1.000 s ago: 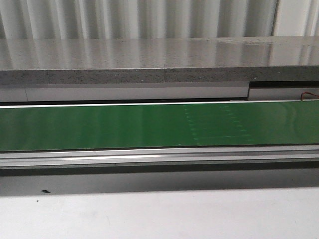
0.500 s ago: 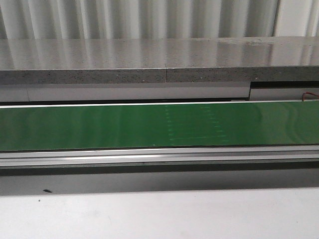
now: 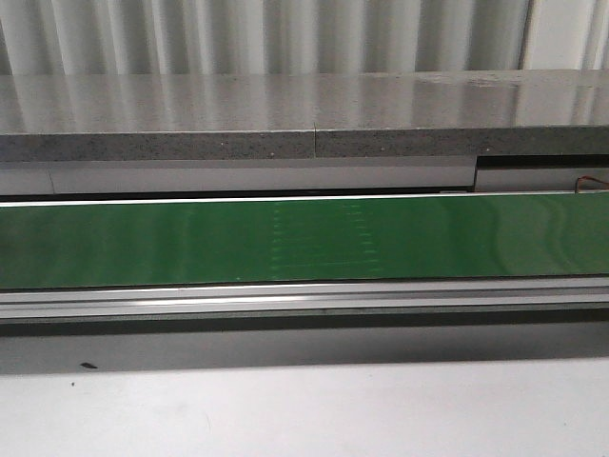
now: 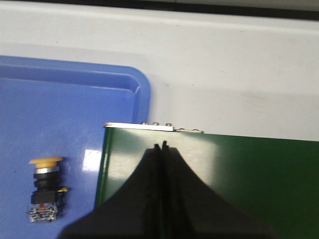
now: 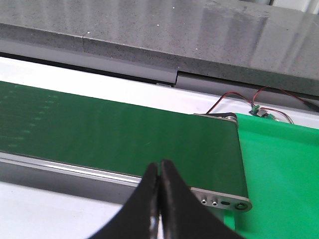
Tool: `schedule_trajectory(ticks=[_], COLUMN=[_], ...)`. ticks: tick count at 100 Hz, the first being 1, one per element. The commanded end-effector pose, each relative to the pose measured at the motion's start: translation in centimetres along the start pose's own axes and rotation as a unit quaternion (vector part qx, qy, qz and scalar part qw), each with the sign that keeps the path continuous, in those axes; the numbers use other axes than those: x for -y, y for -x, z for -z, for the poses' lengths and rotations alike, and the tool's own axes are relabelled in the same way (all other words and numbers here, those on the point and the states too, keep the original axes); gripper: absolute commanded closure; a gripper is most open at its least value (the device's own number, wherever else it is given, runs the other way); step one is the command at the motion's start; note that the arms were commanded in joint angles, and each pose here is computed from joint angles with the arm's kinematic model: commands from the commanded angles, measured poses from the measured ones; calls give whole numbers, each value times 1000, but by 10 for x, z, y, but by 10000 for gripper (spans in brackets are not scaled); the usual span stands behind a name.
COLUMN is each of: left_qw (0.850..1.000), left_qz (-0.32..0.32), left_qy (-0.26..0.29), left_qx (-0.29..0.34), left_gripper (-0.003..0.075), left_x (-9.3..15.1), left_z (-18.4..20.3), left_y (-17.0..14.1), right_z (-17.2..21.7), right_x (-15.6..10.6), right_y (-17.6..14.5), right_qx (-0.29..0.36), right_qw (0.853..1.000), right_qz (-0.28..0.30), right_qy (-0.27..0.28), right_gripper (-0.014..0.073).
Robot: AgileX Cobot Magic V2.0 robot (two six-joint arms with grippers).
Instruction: Move button from right to left
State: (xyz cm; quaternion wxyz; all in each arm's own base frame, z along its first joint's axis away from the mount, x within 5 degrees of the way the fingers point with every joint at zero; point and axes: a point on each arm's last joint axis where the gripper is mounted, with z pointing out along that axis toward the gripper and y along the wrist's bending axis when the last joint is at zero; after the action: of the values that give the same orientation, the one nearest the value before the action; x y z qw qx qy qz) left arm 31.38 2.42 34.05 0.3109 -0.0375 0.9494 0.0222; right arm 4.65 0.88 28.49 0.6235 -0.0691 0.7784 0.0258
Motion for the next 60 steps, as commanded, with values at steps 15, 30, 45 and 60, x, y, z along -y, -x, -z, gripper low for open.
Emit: schedule_trajectory(ticks=[15, 30, 45, 60], left_qw=[991, 986, 981, 974], left_qz=[-23, -38, -43, -41], left_qy=[-40, -57, -66, -68], left_qx=[123, 151, 180, 211], left_gripper=[741, 741, 741, 741], left_x=[25, 33, 34, 29], left_z=[51, 67, 78, 86], left_y=[-13, -37, -64, -94], right_z=[2, 2, 2, 2], right_x=[1, 1, 1, 1], right_y=[14, 14, 14, 14], right_qx=[44, 44, 44, 44], right_qw=[999, 999, 999, 999], right_qz=[3, 3, 3, 3], right_qy=[-7, -7, -7, -7], right_gripper=[654, 654, 654, 654])
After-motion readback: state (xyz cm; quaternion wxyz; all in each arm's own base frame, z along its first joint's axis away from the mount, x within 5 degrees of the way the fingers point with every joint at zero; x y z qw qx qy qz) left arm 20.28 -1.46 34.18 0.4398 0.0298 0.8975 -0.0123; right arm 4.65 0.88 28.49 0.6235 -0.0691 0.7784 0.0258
